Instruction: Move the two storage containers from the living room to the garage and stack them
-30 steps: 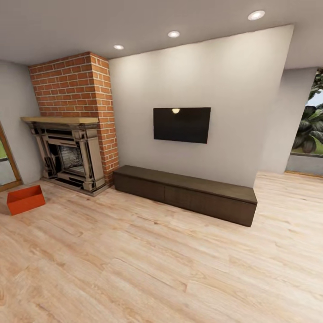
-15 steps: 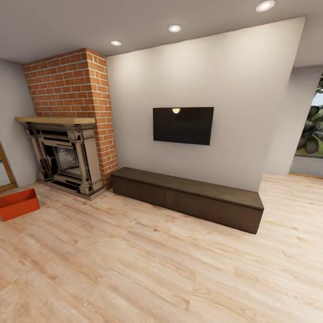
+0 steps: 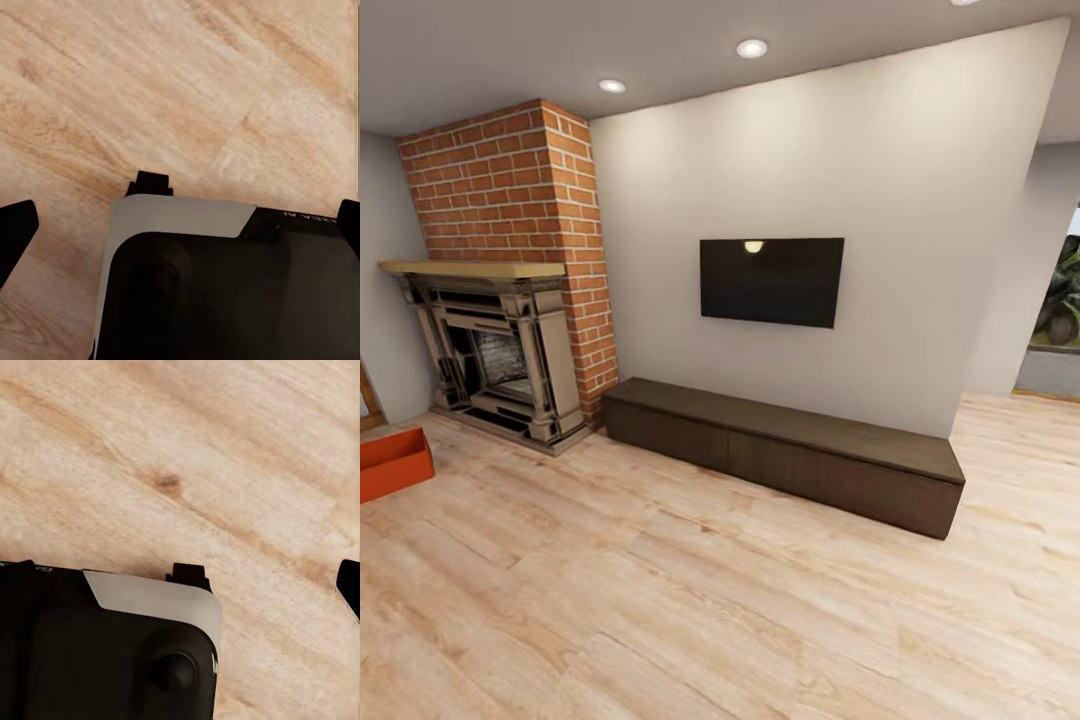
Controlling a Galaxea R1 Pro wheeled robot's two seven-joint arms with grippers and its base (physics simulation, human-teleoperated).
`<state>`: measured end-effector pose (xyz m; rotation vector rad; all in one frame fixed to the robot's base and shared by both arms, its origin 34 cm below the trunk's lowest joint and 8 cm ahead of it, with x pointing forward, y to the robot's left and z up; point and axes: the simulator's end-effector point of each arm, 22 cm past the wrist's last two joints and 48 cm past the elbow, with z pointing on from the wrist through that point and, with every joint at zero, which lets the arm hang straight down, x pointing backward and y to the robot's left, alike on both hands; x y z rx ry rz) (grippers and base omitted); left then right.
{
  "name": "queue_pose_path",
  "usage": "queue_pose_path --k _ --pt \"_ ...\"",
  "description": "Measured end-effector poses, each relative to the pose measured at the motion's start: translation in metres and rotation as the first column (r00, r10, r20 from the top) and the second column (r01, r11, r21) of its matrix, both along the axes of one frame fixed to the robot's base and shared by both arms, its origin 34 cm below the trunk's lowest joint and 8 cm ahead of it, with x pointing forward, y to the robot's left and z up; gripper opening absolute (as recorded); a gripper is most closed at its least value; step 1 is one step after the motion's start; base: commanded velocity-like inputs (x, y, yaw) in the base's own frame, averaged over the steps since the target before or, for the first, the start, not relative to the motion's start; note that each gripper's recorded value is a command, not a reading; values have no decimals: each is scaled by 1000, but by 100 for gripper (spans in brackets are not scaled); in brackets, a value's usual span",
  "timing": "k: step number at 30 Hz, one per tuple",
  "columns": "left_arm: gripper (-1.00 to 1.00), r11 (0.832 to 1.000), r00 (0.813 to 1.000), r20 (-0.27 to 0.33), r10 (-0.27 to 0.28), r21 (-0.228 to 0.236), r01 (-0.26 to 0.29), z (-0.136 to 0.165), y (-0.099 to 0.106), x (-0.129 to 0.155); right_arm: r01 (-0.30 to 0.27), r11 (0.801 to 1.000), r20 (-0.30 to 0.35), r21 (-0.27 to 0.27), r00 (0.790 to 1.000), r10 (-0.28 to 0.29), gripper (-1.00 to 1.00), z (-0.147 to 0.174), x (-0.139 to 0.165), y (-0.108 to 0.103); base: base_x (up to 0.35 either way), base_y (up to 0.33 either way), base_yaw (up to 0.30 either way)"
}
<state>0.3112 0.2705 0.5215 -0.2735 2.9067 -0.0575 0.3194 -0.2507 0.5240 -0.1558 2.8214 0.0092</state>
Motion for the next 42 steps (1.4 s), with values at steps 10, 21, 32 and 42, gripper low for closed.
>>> queue_pose_path --k 10,21,32,42 --pt "100 1000 1000 0 0 0 0 0 0 0 0 1000 0 0 1000 0 100 0 0 0 321 0 68" --pt "100 1000 1000 0 0 0 0 0 0 0 -2 1000 -1 1 1000 2 100 0 -1 1 321 0 263" --pt "100 1000 1000 0 0 0 0 0 0 0 -2 1000 -1 1 1000 2 100 0 0 1 321 0 268" --pt "100 1000 1000 1 0 0 0 0 0 0 -2 1000 -1 0 1000 2 100 0 0 0 321 0 268"
